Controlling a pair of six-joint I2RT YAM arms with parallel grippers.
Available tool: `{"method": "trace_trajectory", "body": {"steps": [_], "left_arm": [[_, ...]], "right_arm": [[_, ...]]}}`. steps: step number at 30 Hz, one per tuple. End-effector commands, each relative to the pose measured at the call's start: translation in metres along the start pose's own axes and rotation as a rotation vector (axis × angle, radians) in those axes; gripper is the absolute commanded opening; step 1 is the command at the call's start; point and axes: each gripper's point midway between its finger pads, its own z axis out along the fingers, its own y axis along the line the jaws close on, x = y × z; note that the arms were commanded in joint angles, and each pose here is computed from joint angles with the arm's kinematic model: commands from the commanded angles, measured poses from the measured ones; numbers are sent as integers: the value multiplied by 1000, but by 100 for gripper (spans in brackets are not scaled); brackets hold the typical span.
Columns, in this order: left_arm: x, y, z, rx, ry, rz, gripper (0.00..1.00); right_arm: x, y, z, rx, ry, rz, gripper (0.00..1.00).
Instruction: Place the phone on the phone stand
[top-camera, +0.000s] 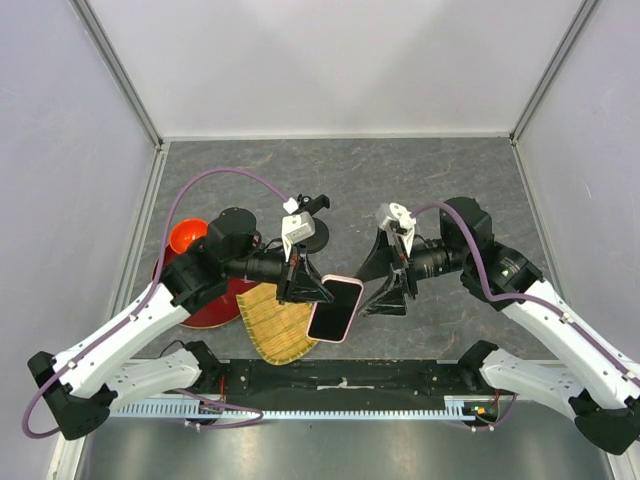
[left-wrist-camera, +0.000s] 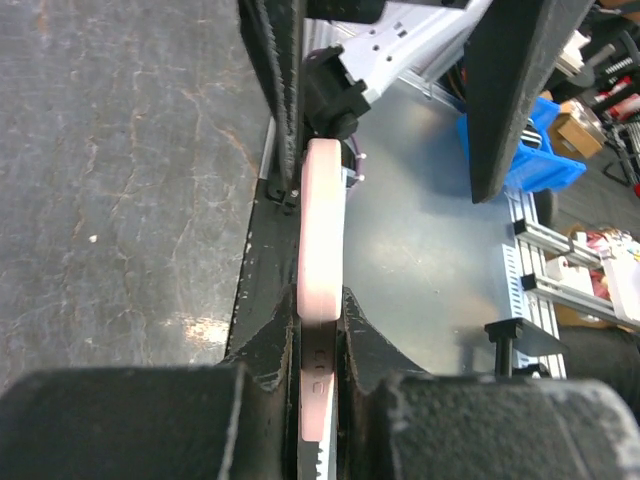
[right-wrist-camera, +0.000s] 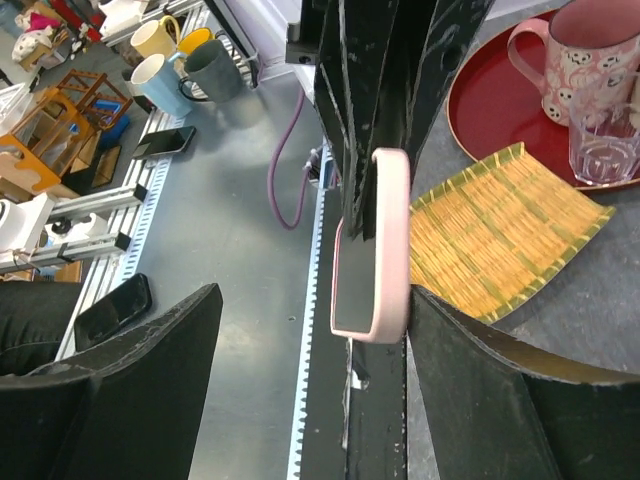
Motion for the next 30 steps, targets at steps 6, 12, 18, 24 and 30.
{"method": "trace_trajectory", "body": {"steps": [6,12,18,24,30], "left_arm": [[-15,-38,0,244,-47,84,2],[-5,-31,2,228,-18,92,2],[-9,-26,1,178,24,72,2],[-8,-26,-1,164,27,90,2],[-7,-29,-3,179,25,94,2]], "right_arm": [[3,-17,7,28,124,-47,78],[7,-24,16,8,228,31,56],[19,-18,29,-2,322,62,46],[32,-10,36,-35,372,76,38],[33,-11,45,-60,380,60,27]]}}
